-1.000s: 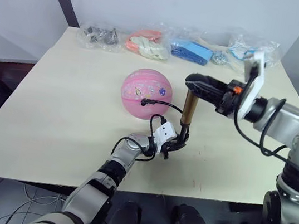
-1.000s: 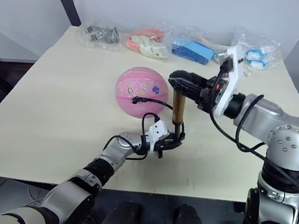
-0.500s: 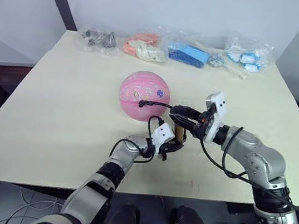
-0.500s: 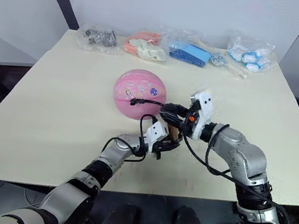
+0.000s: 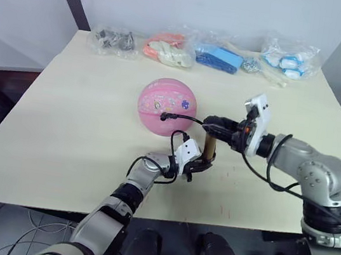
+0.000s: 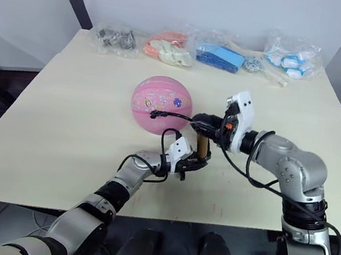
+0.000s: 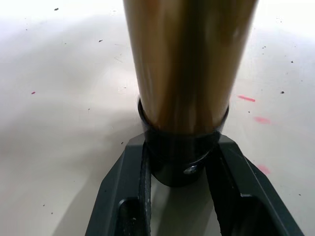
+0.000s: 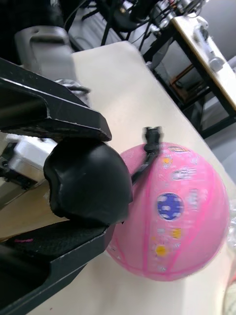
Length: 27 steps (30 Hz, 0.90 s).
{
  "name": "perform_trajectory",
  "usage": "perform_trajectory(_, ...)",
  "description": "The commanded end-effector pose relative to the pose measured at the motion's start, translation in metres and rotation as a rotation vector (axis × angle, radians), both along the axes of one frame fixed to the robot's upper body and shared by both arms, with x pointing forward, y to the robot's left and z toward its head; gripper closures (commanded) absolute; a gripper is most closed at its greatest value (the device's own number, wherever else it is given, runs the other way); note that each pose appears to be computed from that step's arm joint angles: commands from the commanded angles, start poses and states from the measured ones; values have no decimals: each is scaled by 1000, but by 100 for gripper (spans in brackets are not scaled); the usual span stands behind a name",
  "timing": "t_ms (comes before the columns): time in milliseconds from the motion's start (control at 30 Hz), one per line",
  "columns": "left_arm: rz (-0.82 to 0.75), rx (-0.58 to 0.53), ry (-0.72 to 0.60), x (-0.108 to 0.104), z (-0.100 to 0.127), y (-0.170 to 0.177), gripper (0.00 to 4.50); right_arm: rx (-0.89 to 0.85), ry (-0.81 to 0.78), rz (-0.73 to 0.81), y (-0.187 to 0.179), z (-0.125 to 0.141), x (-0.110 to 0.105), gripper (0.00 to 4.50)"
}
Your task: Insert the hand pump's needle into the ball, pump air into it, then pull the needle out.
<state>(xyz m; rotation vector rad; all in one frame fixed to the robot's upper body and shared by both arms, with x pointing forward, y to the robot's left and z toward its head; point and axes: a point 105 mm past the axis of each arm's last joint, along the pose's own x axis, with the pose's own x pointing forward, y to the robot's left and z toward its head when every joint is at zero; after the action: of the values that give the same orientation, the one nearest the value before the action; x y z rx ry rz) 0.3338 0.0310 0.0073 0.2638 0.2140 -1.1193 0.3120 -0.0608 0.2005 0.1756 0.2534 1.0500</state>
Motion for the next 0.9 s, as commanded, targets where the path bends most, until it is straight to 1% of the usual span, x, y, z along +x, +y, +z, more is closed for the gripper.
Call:
perform_trajectory(33,62,114,170,-17,-48,24,344,87,-123,80,6,52,-18,272)
perform_trajectory(100,60,115,169,-17,-48,24,344,118,-169,84,4,78,-19,272)
perform_trajectory(267,57,119,169,-17,-48,25,344,143,-231,89,-1,116,-24,272)
perform_trajectory(400,56,122,170,-17,-49,25,344,143,-256,94,-3,133,-28,272)
perform_trajectory(500,55,123,171,-17,-49,25,344,136,-267,89,-4,137,-29,273)
perform_trajectory(600,54,124,171,-17,-49,26,344,103,-224,79,-2,117,-25,273)
perform_trajectory(733,52,126,170,-17,-49,26,344,14,-88,36,-8,55,-11,273)
perform_trajectory(800,52,126,170,-18,-49,26,344,25,-53,29,-8,39,-8,273)
perform_trajectory(900,51,128,170,-18,-49,27,344,11,5,41,-3,8,-8,273)
